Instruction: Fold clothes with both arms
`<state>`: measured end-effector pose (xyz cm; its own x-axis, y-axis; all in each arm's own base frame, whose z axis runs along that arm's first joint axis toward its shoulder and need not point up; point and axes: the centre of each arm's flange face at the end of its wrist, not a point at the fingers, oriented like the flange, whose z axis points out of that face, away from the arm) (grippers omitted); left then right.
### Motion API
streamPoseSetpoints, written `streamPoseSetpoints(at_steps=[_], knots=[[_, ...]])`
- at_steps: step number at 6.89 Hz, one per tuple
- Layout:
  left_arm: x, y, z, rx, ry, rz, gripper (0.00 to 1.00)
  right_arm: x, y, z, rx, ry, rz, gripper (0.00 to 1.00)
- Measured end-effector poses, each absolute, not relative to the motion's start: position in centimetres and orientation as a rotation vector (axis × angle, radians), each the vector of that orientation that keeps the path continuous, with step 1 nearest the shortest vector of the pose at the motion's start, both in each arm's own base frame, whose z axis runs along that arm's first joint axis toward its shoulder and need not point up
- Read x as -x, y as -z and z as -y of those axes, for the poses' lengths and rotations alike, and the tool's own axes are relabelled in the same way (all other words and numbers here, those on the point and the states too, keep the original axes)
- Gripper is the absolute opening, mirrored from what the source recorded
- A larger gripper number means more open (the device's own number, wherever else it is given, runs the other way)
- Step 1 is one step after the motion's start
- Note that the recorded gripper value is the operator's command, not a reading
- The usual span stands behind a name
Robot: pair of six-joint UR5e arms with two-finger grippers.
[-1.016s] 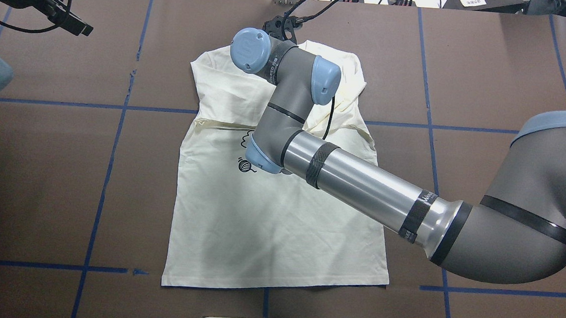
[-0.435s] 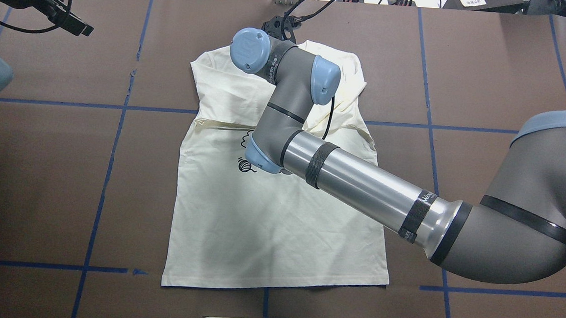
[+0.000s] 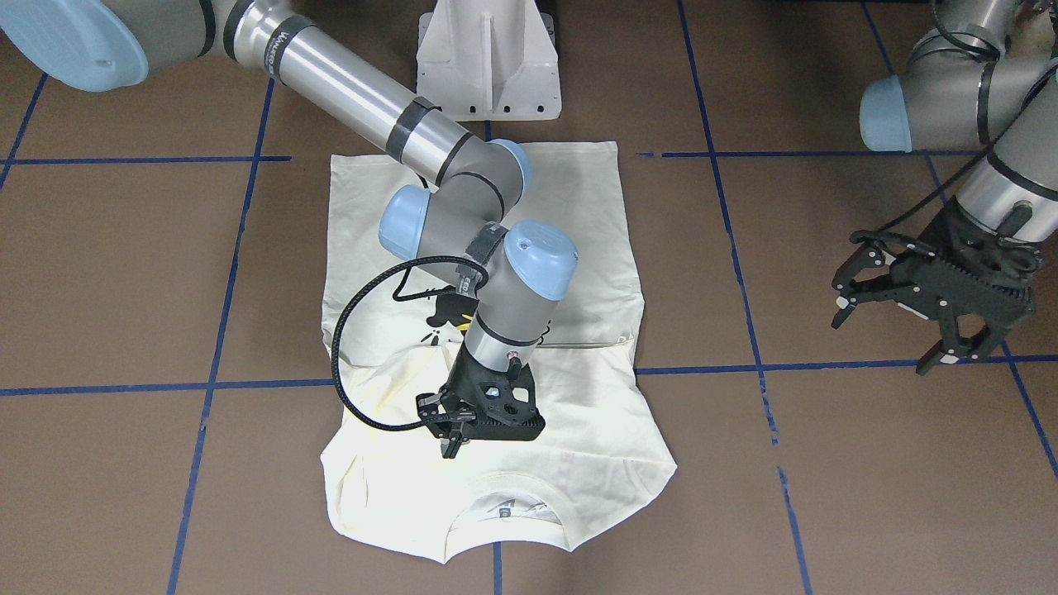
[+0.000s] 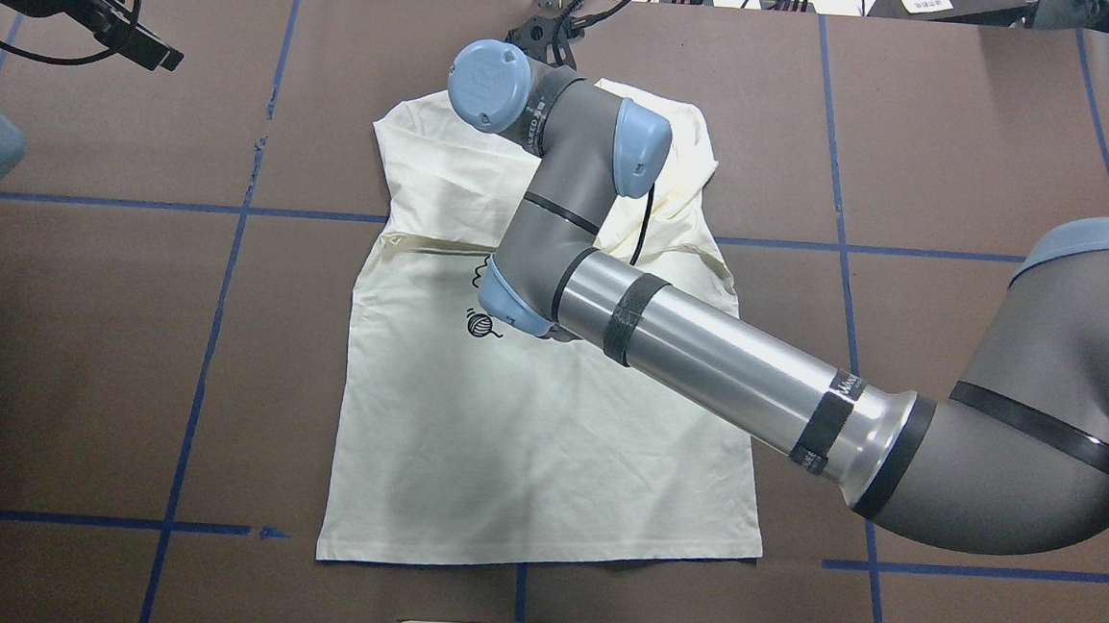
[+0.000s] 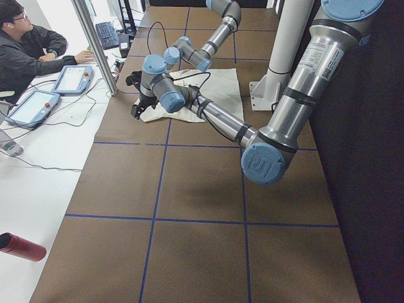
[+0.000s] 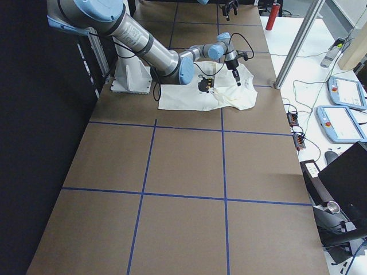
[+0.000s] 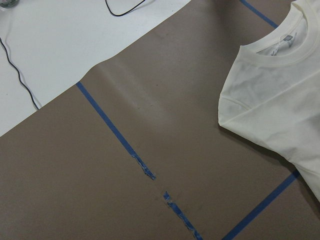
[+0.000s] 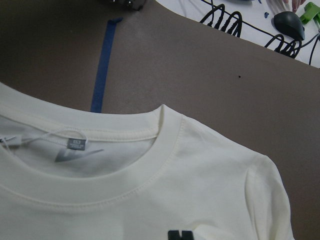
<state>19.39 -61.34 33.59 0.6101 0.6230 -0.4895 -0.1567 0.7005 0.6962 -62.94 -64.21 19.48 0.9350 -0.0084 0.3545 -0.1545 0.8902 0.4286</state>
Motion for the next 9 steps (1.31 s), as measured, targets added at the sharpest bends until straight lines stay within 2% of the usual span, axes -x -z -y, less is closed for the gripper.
streamPoseSetpoints(at_steps=[5,6,7,9], knots=[[-19.4,-33.4,61.3,-0.648,-0.470,-0.802,1.00,54.5,-25.5,58.0,-0.494,-0.041,0.387,0.00],[-19.5,-33.4,61.2,-0.650,-0.470,-0.803,1.00,53.2,-26.6,56.6,-0.500,-0.036,0.397,0.20],[-19.5,-33.4,61.2,-0.655,-0.471,-0.804,1.00,52.3,-27.6,55.4,-0.502,-0.030,0.402,0.46],[-19.4,-33.2,61.2,-0.662,-0.467,-0.809,1.00,52.2,-28.9,54.1,-0.498,-0.017,0.401,0.46]])
